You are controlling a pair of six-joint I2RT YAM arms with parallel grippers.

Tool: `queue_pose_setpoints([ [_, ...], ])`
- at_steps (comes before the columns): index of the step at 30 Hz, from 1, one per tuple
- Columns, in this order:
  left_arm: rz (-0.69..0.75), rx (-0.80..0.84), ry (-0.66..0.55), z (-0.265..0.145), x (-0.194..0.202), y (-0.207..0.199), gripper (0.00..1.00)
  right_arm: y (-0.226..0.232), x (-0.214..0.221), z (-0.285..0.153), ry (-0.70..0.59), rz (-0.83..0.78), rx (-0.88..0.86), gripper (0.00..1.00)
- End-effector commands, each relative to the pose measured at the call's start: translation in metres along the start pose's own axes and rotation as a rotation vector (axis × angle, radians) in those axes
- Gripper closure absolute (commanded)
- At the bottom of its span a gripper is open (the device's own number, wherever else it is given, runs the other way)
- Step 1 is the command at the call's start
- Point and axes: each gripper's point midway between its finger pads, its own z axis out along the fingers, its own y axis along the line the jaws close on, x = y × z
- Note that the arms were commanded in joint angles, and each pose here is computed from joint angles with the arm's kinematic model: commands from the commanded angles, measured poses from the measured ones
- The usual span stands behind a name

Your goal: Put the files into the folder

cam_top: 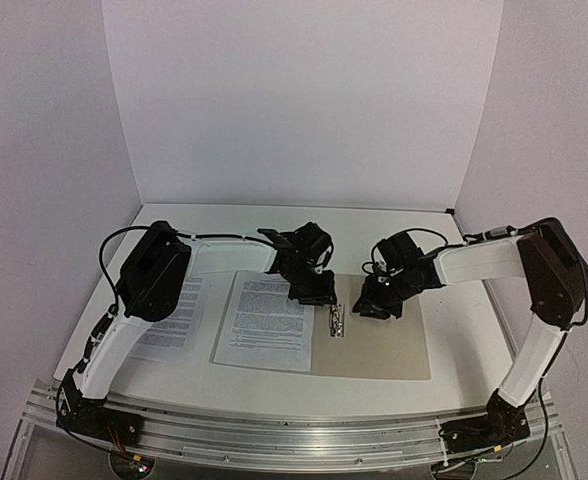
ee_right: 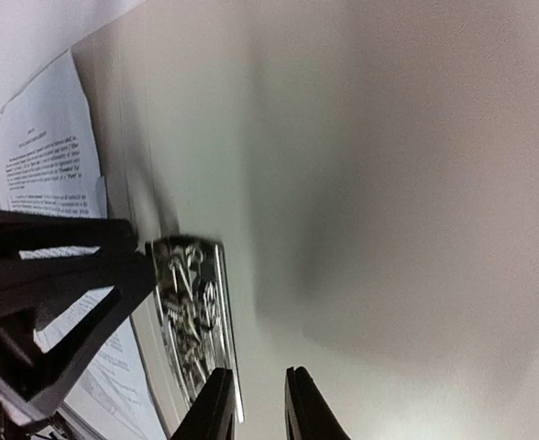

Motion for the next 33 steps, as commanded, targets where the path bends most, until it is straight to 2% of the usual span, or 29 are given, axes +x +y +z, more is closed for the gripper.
queue_pose_setpoints([
  [1,-0.021,-0.035,-0.042,0.001,-0.011,0.002,0.69,0.012,0.022,-0.021,0.013,0.022,-0.054,0.78],
  [7,-0.035,-0.049,-0.033,0.007,-0.008,0.008,0.77,0.019,0.043,-0.012,0.062,-0.001,-0.051,0.80],
  [11,-0.035,-0.029,-0.019,0.010,-0.003,0.003,0.78,0.040,0.056,-0.008,0.088,-0.036,-0.077,0.80],
  [16,-0.035,-0.021,-0.018,0.011,-0.001,-0.002,0.78,0.043,0.067,-0.006,0.103,-0.001,-0.103,0.79],
  [21,-0.048,-0.032,-0.003,0.015,0.005,0.001,0.80,0.051,0.071,0.006,0.120,0.027,-0.179,0.79],
  [33,-0.078,-0.043,0.028,0.024,0.016,0.009,0.86,0.038,0.069,0.027,0.117,0.021,-0.123,0.85],
])
